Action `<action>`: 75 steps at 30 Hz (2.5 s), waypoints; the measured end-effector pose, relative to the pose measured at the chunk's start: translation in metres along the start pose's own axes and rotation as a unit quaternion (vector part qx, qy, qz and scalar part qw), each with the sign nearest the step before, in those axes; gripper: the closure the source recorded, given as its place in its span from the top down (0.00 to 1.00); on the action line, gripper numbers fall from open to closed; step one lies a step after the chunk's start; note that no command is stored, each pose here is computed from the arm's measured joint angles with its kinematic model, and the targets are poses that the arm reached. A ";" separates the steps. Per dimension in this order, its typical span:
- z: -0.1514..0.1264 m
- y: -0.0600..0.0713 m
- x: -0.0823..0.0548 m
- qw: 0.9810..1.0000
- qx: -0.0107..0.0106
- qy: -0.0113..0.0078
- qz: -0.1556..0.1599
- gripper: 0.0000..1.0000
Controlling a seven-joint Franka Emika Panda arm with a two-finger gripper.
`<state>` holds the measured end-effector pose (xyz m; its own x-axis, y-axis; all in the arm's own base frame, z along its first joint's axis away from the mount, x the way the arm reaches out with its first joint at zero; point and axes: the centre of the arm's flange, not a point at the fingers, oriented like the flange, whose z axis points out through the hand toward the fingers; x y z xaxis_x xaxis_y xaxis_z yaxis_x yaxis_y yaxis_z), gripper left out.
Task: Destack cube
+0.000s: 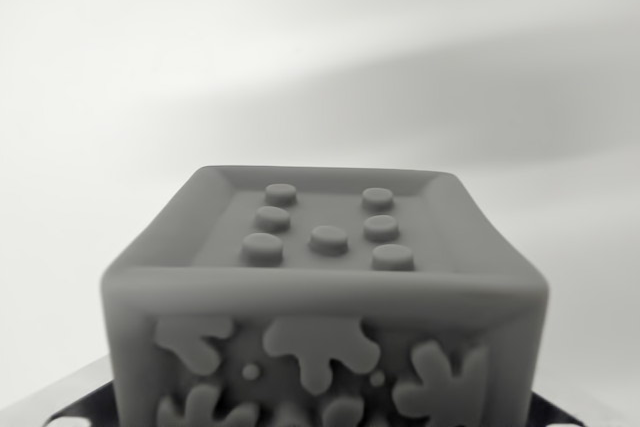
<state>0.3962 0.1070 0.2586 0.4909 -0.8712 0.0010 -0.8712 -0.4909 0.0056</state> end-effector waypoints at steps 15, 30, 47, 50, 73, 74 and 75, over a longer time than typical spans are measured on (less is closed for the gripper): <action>0.028 0.002 -0.015 1.000 -0.001 -0.003 0.012 0.00; 0.069 0.003 -0.014 1.000 0.000 -0.003 0.013 0.00; 0.106 0.003 -0.014 1.000 0.000 -0.002 0.014 0.00; 0.113 0.003 -0.014 1.000 0.000 -0.002 0.014 0.00; 0.141 0.003 -0.014 1.000 0.001 -0.002 0.014 0.00; 0.141 0.003 -0.014 1.000 0.001 -0.002 0.014 0.00; 0.142 0.003 -0.014 1.000 0.001 -0.002 0.014 0.00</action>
<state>0.3860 0.1175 0.1168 0.4671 -0.8842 -0.0020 -0.8842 -0.4671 0.0044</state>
